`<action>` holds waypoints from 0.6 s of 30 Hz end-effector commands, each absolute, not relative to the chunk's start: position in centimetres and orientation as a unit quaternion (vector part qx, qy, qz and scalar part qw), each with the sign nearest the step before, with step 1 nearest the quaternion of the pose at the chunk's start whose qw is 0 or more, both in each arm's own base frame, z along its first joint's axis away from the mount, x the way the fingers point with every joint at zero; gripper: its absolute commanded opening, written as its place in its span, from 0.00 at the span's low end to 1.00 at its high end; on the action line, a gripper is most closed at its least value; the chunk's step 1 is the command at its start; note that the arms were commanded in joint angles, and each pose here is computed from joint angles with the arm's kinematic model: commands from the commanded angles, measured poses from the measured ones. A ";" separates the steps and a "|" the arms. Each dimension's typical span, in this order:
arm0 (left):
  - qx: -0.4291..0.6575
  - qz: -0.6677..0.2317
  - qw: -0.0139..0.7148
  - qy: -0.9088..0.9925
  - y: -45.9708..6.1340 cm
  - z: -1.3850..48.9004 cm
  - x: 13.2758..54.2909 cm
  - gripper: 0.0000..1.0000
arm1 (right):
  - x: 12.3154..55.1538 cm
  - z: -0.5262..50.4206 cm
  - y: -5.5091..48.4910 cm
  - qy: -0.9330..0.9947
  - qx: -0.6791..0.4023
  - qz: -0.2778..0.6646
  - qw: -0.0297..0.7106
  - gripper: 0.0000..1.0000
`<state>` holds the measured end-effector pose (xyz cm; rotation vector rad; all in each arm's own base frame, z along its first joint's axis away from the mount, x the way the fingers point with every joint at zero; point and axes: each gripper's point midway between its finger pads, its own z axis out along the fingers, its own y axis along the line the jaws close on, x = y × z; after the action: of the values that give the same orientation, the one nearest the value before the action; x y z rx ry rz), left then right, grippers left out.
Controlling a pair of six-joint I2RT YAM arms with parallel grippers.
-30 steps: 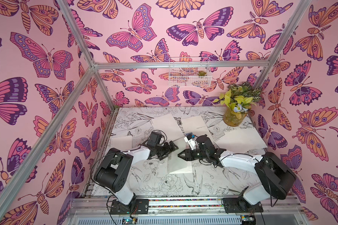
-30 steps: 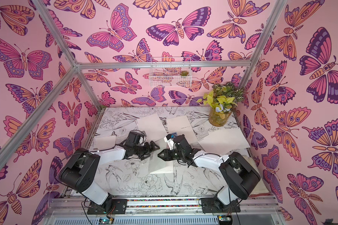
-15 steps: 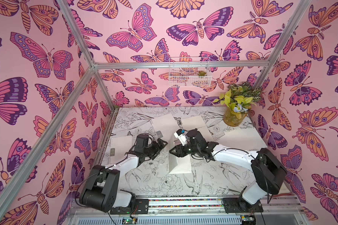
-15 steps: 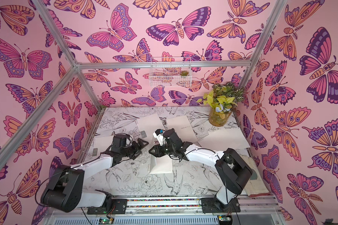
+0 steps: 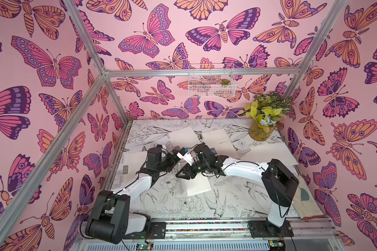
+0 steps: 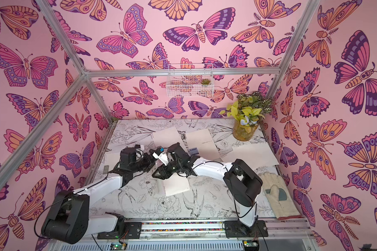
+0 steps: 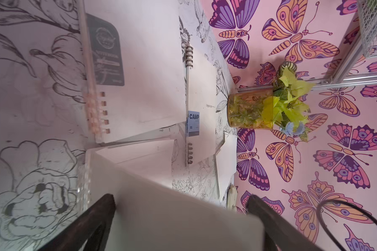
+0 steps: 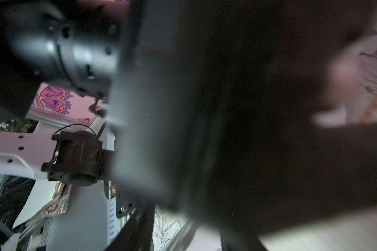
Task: Tear off pages from different notebooks
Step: Open the notebook at the center of the board.
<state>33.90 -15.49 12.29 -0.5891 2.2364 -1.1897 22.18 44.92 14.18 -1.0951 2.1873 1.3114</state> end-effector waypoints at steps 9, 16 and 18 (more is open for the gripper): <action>-0.222 -0.465 0.256 0.818 -13.7 11.3 33.0 0.90 | 19.2 14.7 45.0 0.734 -0.469 0.469 0.144 0.59; -0.221 -0.470 0.259 0.814 -13.4 11.8 32.9 0.85 | 19.2 13.7 44.5 0.752 -0.502 0.397 0.156 0.57; -0.221 -0.471 0.256 0.815 -13.5 11.7 33.1 0.80 | 19.1 12.8 44.8 0.762 -0.505 0.376 0.150 0.57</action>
<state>33.09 -13.21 11.21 -0.6418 2.2221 -1.2495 19.70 45.01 14.84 -1.3732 2.1285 1.2045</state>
